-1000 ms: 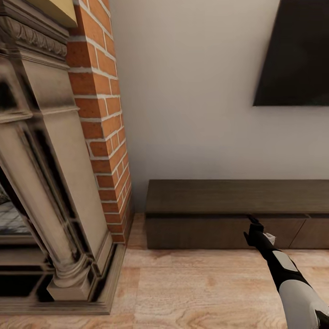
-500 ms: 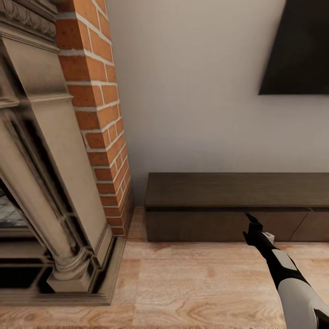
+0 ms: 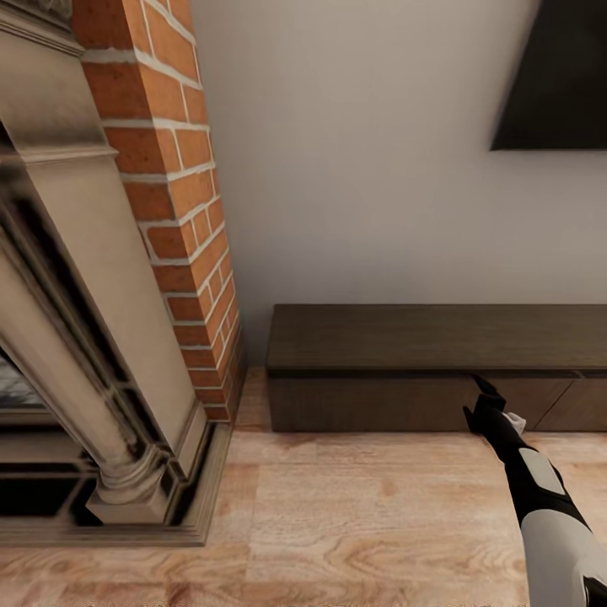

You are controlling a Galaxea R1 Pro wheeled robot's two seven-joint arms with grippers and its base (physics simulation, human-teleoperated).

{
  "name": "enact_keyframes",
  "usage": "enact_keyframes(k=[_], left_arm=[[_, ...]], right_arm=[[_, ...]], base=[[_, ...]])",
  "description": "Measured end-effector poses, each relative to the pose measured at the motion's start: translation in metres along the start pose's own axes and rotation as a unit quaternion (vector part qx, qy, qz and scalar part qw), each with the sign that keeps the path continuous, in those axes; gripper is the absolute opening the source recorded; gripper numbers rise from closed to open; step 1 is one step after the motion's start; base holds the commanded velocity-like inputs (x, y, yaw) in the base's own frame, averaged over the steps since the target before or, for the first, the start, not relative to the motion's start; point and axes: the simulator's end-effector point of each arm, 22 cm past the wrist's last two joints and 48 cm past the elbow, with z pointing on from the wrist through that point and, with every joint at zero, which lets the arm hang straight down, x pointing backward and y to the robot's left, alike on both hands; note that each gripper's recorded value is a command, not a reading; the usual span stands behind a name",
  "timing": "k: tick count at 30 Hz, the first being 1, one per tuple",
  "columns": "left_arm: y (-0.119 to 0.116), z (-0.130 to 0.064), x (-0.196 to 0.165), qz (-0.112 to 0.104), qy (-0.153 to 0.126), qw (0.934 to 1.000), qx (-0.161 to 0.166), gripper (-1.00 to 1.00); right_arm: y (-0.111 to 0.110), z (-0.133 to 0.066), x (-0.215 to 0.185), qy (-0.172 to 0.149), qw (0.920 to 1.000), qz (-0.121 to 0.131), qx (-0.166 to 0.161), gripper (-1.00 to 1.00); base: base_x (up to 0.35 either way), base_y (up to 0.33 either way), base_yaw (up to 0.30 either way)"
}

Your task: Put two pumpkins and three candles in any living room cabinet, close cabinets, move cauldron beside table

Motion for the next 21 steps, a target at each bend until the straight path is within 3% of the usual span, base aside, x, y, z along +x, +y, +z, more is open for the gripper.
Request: enact_keyframes(k=[14,16,21], left_arm=[[0.009,-0.001,0.0,0.009,0.002,0.9996,-0.026,1.0],[0.011,-0.004,-0.008,0.011,-0.007,0.9995,-0.03,1.0],[0.001,-0.025,-0.058,0.028,-0.06,0.9974,-0.028,1.0]], right_arm=[[-0.036,0.006,-0.003,-0.003,0.9997,0.0,0.024,1.0],[-0.041,0.007,-0.002,-0.003,0.9996,-0.001,0.028,1.0],[-0.054,0.008,-0.001,-0.002,0.9993,-0.003,0.038,1.0]], base=[[0.0,0.0,0.0],[0.0,0.0,0.0],[0.0,0.0,0.0]])
